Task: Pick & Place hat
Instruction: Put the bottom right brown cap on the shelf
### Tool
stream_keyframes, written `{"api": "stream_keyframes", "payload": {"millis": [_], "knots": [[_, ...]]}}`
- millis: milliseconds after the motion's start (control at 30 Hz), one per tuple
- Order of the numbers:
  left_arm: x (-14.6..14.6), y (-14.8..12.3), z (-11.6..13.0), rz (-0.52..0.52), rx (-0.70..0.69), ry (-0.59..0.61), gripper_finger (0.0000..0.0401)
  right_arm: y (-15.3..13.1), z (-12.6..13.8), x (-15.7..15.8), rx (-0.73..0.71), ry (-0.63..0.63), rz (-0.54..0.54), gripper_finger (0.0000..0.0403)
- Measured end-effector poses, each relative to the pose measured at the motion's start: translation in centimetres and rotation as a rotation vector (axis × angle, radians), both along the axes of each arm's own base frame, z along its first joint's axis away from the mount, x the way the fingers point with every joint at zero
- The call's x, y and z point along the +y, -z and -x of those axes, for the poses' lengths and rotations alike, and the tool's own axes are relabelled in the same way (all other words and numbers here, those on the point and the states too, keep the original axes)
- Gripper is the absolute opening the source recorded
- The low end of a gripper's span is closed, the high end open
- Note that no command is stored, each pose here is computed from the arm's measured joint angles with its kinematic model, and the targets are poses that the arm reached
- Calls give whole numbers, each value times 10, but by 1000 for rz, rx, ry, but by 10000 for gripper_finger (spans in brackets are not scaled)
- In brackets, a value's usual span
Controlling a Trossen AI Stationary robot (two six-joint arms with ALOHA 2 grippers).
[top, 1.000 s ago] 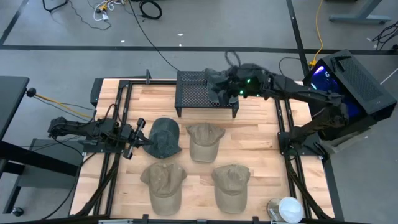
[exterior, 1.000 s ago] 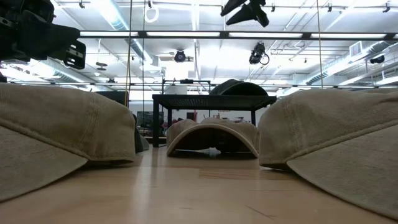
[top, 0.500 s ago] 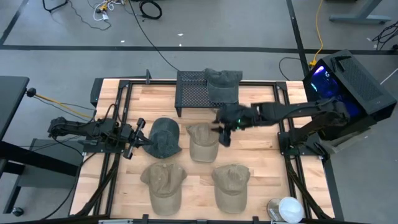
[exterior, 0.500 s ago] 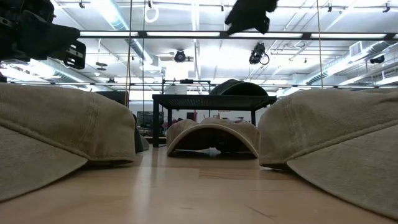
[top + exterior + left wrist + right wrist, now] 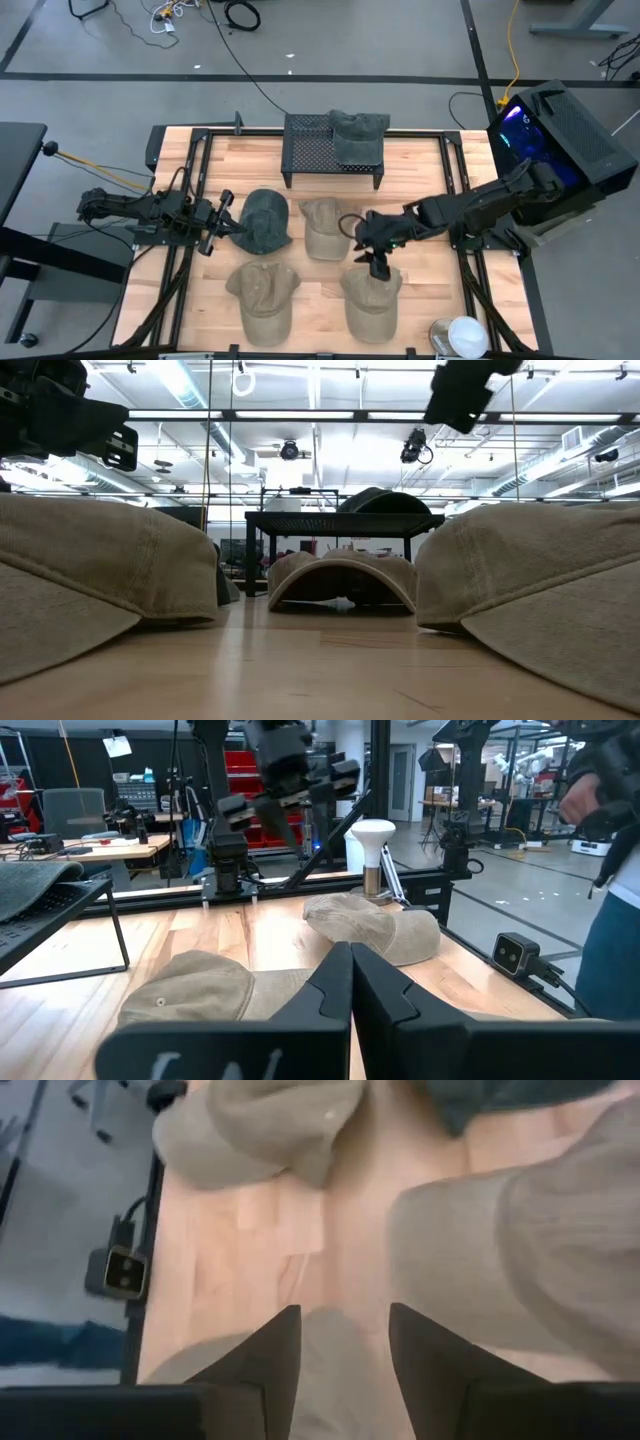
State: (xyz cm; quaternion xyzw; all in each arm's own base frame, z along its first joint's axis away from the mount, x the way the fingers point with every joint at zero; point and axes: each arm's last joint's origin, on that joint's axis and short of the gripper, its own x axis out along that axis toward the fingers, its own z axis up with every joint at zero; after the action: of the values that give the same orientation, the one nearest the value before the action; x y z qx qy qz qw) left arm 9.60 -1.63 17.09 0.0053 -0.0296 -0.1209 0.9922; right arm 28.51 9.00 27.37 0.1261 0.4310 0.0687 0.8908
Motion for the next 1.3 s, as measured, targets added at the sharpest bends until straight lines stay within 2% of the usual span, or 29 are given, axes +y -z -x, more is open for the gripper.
{"api": "stream_keyframes", "payload": {"millis": [267,467,833,1000,1100,1300], "knots": [[0,0,0,0,0,0,3,0,6,18,-3,-63,0,153],[0,0,0,0,0,0,3,2,5,20,7,-62,-3,153],[0,0,0,0,0,0,3,29,-6,28,110,-97,8,153],[0,0,0,0,0,0,3,35,0,21,211,-77,26,154],[0,0,0,0,0,0,3,38,4,14,293,-40,28,163],[0,0,0,0,0,0,3,40,8,9,358,-35,4,203]]}}
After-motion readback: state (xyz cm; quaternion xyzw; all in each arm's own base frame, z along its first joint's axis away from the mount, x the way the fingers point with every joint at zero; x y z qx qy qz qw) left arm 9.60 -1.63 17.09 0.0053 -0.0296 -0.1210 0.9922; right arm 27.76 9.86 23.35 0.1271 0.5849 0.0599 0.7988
